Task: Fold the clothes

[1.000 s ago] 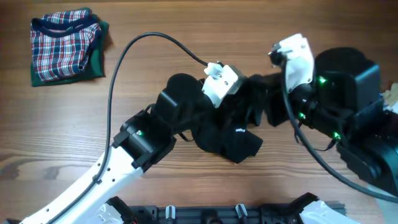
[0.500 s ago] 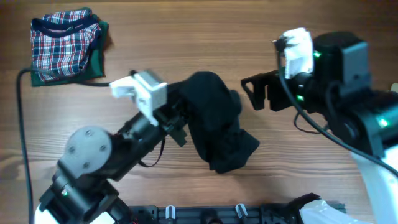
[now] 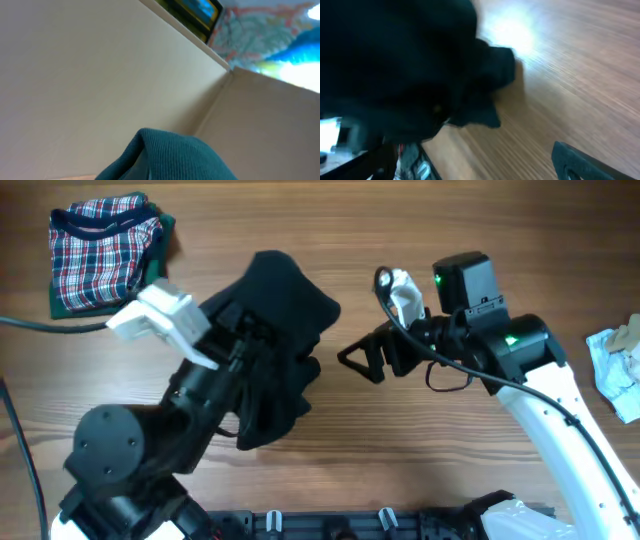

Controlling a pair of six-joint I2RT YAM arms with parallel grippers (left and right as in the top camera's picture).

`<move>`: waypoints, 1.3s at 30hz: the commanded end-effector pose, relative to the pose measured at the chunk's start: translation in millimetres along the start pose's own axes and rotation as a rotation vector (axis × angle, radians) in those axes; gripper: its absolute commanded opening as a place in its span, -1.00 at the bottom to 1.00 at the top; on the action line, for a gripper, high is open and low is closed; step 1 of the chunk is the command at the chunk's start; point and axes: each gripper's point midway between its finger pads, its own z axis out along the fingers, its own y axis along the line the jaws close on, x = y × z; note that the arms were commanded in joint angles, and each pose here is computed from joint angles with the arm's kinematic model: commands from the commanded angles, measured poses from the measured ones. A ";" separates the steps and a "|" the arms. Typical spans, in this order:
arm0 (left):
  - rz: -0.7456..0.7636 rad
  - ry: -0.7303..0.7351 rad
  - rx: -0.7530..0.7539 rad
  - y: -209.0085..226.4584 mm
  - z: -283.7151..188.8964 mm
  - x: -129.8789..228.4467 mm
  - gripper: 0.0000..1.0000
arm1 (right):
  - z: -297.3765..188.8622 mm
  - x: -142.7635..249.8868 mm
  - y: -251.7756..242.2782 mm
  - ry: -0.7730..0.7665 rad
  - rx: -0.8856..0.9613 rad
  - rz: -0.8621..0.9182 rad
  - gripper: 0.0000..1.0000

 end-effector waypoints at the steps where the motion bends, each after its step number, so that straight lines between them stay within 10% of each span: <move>1: 0.160 0.133 0.164 -24.8 -4.4 29.3 -0.92 | 0.4 15.2 15.2 0.043 -0.106 -0.220 0.98; 6: 0.204 0.266 0.245 -32.1 -13.6 60.3 -0.92 | -0.5 22.9 24.2 0.054 -0.163 -0.329 0.98; 17: 0.004 -0.119 0.069 -6.3 -30.0 -48.3 -0.92 | 28.9 12.3 19.5 -0.045 -0.268 -0.067 0.89; 33: -0.052 -0.131 0.073 -6.8 -32.3 -52.2 -0.92 | 58.2 0.8 50.5 -0.093 -0.553 0.094 0.86; 39: -0.067 -0.113 0.066 -5.1 -31.6 -47.9 -0.92 | 65.7 -10.0 63.7 -0.119 -0.608 0.038 -0.21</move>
